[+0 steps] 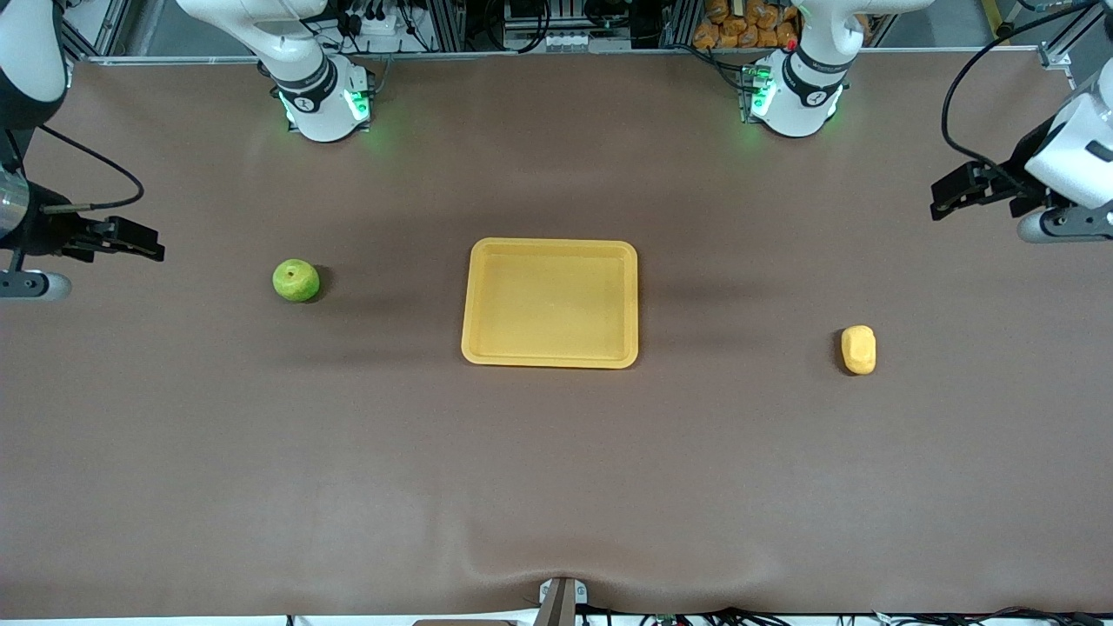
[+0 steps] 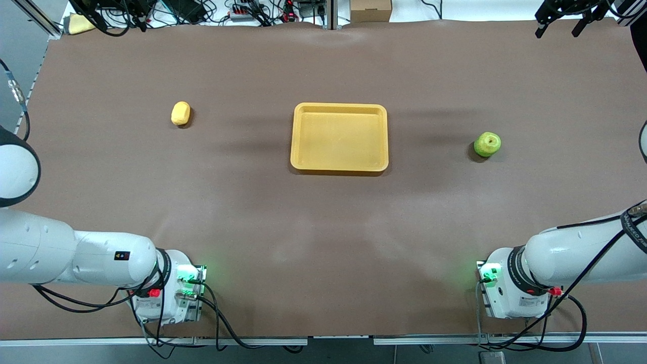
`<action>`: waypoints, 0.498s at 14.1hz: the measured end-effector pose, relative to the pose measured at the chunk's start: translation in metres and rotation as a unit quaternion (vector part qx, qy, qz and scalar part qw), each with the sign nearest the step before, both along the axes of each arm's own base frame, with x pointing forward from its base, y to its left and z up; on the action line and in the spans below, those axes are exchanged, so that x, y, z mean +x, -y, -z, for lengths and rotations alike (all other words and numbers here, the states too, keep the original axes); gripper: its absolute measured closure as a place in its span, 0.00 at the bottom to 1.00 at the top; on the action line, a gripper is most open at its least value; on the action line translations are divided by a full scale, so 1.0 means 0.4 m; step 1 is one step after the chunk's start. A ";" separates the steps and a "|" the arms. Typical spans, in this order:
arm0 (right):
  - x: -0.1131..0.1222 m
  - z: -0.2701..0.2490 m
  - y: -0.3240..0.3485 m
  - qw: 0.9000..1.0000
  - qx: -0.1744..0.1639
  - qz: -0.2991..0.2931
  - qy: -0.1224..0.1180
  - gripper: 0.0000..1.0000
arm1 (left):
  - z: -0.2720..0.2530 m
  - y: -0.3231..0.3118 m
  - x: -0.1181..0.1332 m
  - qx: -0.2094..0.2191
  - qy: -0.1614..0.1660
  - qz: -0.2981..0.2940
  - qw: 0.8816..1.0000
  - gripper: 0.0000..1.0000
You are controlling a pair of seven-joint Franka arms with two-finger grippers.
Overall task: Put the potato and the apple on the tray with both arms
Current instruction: 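Move the right gripper to the apple while the left gripper reaches the potato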
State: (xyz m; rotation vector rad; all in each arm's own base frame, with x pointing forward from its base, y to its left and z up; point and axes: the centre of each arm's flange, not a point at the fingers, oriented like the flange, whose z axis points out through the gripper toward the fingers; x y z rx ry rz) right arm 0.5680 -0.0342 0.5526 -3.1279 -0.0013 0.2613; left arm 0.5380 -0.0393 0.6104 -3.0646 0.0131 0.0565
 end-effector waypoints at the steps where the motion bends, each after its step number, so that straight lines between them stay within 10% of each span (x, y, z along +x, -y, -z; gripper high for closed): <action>1: 0.006 0.016 0.000 1.000 0.000 0.000 -0.005 0.00 | 0.020 0.000 0.005 0.000 0.001 0.001 1.000 0.00; 7: 0.032 0.093 -0.004 0.999 -0.001 -0.001 -0.032 0.00 | 0.202 -0.047 0.032 -0.002 0.004 -0.012 1.000 0.00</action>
